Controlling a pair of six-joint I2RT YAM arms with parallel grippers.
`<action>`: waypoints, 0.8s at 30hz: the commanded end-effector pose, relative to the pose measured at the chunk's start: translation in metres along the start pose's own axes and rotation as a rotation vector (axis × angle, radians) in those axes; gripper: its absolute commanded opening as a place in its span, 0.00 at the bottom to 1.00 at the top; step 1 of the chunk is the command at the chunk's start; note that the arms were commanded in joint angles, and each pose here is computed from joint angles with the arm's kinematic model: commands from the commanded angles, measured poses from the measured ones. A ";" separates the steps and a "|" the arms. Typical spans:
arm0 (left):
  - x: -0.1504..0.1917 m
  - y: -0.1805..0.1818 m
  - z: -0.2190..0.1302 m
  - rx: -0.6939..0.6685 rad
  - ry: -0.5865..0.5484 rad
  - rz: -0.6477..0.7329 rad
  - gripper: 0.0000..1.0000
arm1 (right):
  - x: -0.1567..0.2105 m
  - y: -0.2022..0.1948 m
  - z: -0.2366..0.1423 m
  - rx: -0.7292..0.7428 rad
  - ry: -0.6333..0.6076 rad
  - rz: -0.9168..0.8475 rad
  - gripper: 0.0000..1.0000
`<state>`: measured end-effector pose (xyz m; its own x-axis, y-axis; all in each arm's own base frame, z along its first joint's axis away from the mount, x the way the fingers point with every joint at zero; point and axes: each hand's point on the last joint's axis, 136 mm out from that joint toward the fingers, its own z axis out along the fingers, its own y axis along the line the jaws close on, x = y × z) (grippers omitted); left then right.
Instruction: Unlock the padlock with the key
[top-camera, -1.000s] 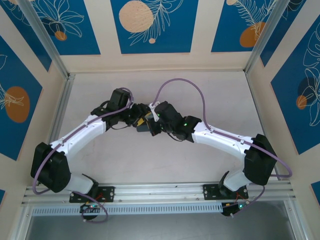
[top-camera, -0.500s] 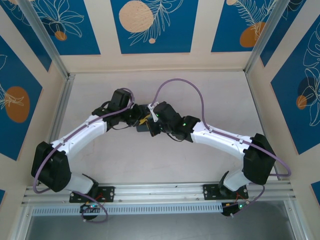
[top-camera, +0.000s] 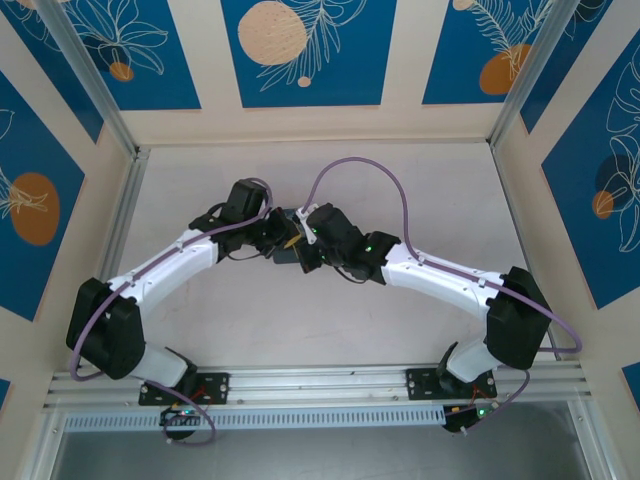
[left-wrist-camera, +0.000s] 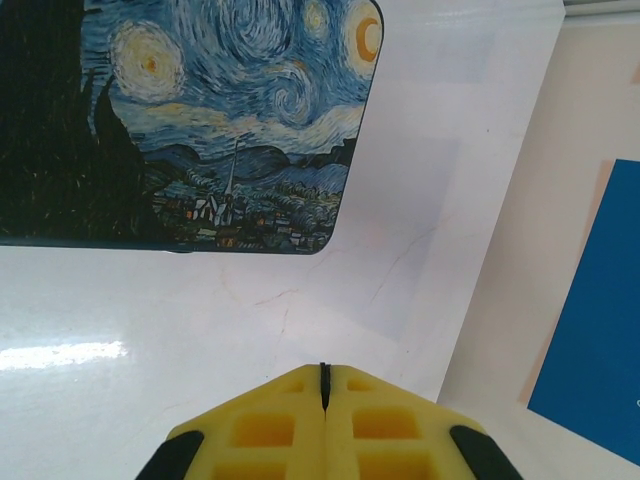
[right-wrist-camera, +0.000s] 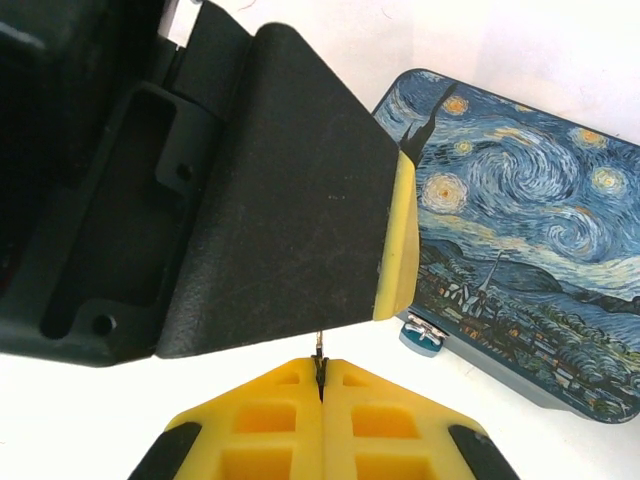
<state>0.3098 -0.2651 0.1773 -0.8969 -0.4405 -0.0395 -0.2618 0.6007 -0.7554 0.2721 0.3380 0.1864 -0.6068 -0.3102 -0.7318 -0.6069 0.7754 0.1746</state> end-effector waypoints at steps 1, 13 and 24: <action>0.005 0.001 0.001 -0.015 0.001 0.033 0.00 | -0.019 0.004 -0.008 0.001 -0.054 0.019 0.11; -0.046 -0.047 -0.043 0.086 -0.349 0.431 0.00 | -0.036 -0.050 -0.072 -0.309 -0.172 0.603 0.61; -0.064 -0.073 -0.089 0.321 -0.682 0.521 0.00 | -0.088 -0.041 -0.069 -0.717 -0.200 0.847 0.59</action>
<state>0.3472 -0.2221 0.2564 -0.5778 -0.4730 -0.6652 0.2196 0.6948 -0.6848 0.3208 0.2780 0.2491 -0.8819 0.3418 -0.3247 -0.1984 0.3558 0.9133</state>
